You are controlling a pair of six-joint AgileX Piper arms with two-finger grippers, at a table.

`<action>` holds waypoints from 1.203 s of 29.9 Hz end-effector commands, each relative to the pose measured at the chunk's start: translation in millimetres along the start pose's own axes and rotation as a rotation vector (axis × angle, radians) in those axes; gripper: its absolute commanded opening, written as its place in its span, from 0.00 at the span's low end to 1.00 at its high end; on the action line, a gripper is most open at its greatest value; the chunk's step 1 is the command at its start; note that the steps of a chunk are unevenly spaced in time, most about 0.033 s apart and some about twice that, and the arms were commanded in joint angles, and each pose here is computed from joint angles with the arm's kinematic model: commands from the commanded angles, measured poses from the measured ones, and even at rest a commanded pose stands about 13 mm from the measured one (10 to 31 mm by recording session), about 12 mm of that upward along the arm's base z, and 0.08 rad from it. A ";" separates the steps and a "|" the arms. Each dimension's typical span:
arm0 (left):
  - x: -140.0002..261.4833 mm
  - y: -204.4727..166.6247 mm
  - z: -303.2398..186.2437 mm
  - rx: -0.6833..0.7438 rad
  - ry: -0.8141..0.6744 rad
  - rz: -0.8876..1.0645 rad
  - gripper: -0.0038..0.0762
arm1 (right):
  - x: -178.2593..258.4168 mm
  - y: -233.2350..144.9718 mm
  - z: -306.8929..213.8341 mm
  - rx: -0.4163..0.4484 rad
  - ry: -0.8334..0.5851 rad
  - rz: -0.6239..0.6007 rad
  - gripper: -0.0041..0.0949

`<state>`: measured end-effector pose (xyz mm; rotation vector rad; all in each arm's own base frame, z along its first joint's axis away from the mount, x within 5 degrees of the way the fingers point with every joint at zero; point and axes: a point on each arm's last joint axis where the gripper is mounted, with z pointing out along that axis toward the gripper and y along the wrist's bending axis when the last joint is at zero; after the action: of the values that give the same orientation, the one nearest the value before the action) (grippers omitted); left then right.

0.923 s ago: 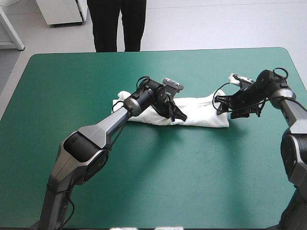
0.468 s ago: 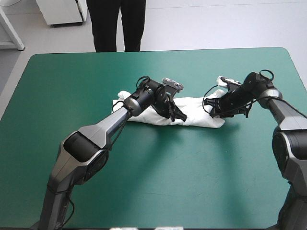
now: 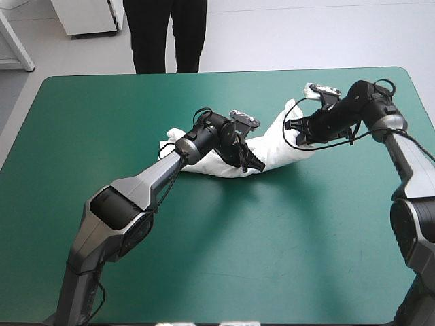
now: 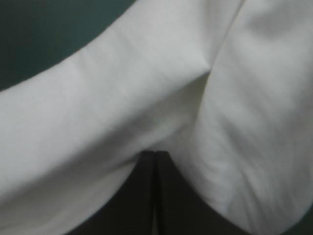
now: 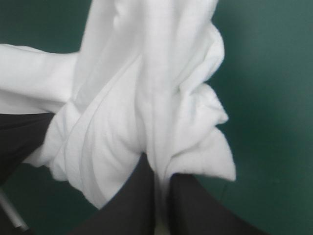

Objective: Fold the cloth

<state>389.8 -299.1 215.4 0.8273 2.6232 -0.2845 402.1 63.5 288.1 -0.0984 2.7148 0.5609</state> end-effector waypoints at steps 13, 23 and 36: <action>-10.4 -4.9 -28.8 0.026 -0.080 -0.009 0.04 | -5.2 81.0 -101.7 -0.175 -0.164 -0.148 0.03; 0.2 15.3 -91.6 -0.172 -0.063 -0.069 0.04 | -8.2 78.7 -97.5 -0.163 -0.173 -0.138 0.03; 128.9 22.3 -188.6 -0.225 -0.072 -0.133 0.04 | -3.1 131.0 -83.2 -0.210 -0.249 -0.241 0.03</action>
<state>277.6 -178.7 296.9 0.6063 2.6922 0.0085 371.6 137.5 374.5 -0.3632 2.5207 0.7029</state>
